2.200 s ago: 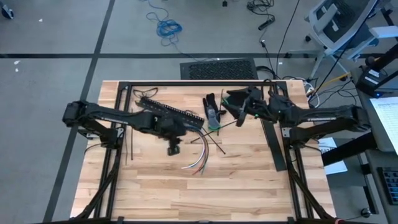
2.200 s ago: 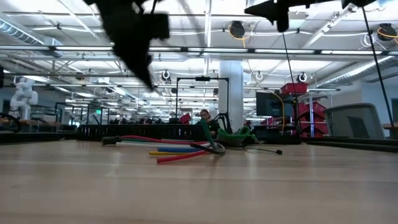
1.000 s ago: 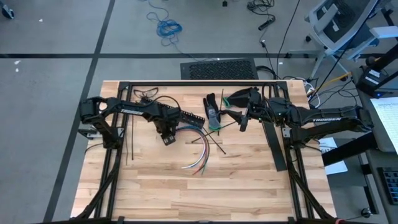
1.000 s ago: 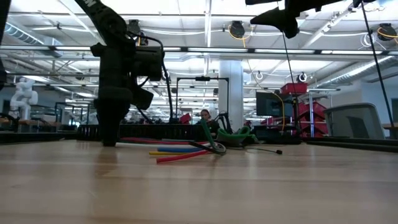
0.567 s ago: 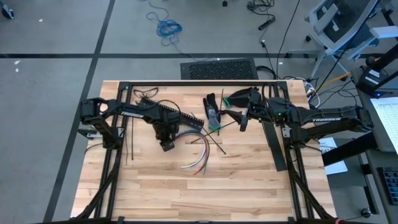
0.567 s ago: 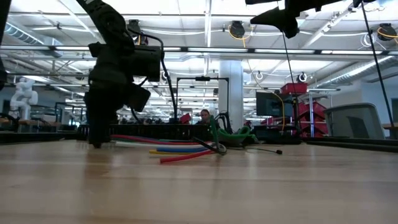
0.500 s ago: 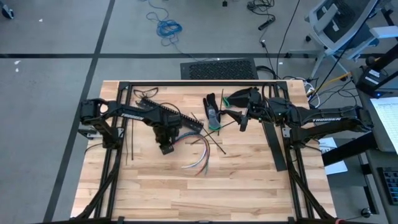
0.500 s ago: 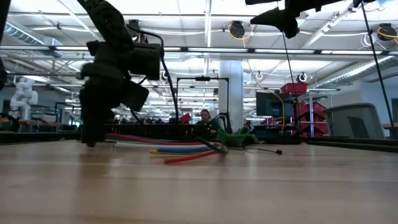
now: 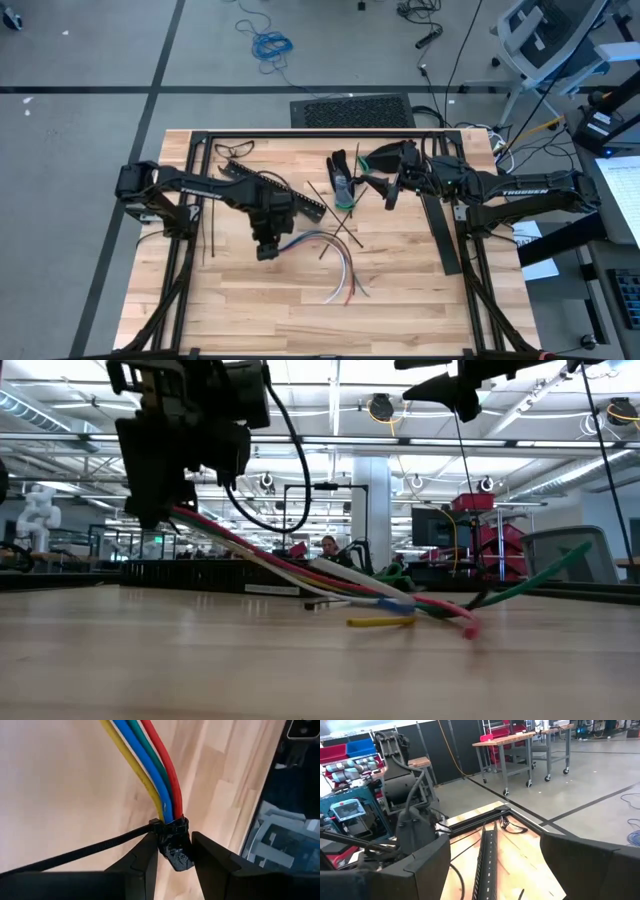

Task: Ziptie cables
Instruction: Wrap the cable wires with the black zip tie

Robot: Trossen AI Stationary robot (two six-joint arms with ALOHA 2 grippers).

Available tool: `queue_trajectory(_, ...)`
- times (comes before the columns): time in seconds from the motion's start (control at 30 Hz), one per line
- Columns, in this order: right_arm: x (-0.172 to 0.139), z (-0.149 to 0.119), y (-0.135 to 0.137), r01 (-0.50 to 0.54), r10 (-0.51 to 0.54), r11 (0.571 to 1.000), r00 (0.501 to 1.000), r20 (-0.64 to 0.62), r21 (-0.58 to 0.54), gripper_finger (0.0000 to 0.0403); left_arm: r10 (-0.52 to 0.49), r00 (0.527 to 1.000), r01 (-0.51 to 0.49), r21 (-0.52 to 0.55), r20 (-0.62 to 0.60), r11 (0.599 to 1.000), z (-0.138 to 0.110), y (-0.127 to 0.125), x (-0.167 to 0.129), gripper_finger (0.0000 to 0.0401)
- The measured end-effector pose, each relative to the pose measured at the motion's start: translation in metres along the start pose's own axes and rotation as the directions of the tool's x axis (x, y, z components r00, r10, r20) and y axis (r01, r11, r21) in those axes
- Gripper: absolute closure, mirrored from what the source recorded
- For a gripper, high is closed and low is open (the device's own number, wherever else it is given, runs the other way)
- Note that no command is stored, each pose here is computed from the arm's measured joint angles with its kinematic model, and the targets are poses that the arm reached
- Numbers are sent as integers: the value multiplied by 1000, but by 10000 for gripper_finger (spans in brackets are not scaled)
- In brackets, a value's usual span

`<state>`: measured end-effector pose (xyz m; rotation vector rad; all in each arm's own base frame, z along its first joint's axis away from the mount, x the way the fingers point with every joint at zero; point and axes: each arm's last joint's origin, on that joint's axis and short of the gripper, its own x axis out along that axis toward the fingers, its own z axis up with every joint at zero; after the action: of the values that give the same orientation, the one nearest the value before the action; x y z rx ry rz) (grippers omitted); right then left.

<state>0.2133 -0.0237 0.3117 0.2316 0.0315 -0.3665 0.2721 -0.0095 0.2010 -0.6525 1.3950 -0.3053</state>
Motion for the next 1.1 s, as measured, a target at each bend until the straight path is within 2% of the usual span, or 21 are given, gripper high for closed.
queue_trajectory(0.13, 0, 0, 0, 0, 0, 1000, 1000, 0, 0, 106, 15, 999, -14, 15, -41, 1000, -5, -8, 7, 287)
queue_trajectory(0.3, 0, 0, 0, -1, 1, 1000, 1000, 1, 0, 106, 186, 980, -186, 3, -72, 983, -13, -8, 11, 287)
queue_trajectory(0.43, 0, 0, 0, 0, 0, 1000, 1000, 0, -1, 106, 143, 990, -143, 48, 7, 989, -6, -20, 17, 287)
queue_trajectory(0.5, 0, 0, 0, -1, 1, 1000, 1000, 1, -1, 106, 170, 985, -171, 100, 22, 980, -7, -25, 21, 287)
queue_trajectory(0.57, 0, 0, 0, -1, 1, 1000, 1000, 0, -1, 106, 296, 955, -295, 151, 20, 943, -11, -23, 24, 287)
queue_trajectory(0.63, 0, 0, 0, -1, 1, 1000, 1000, 1, -1, 106, 431, 902, -424, 171, -4, 889, -15, -17, 25, 287)
queue_trajectory(0.7, 0, 0, 0, -1, 1, 1000, 1000, 1, -1, 106, 496, 868, -484, 176, -31, 857, -19, -13, 22, 287)
queue_trajectory(0.8, 0, 0, 0, -2, 2, 1000, 1000, 4, 0, 106, 494, 869, -481, 187, -31, 857, -19, -11, 20, 287)
queue_trajectory(0.93, 0, 1, 0, -2, 2, 1000, 1000, 5, 1, 106, 425, 904, -408, 190, -53, 893, -20, -14, 21, 279)
queue_trajectory(1.03, 0, 1, 0, -2, 2, 1000, 1000, 5, 1, 106, 458, 888, -436, 231, -48, 870, -21, -11, 23, 259)
queue_trajectory(1.1, 0, 1, 0, -2, 2, 1000, 1000, 4, 1, 106, 462, 885, -441, 216, -57, 871, -21, -6, 21, 243)
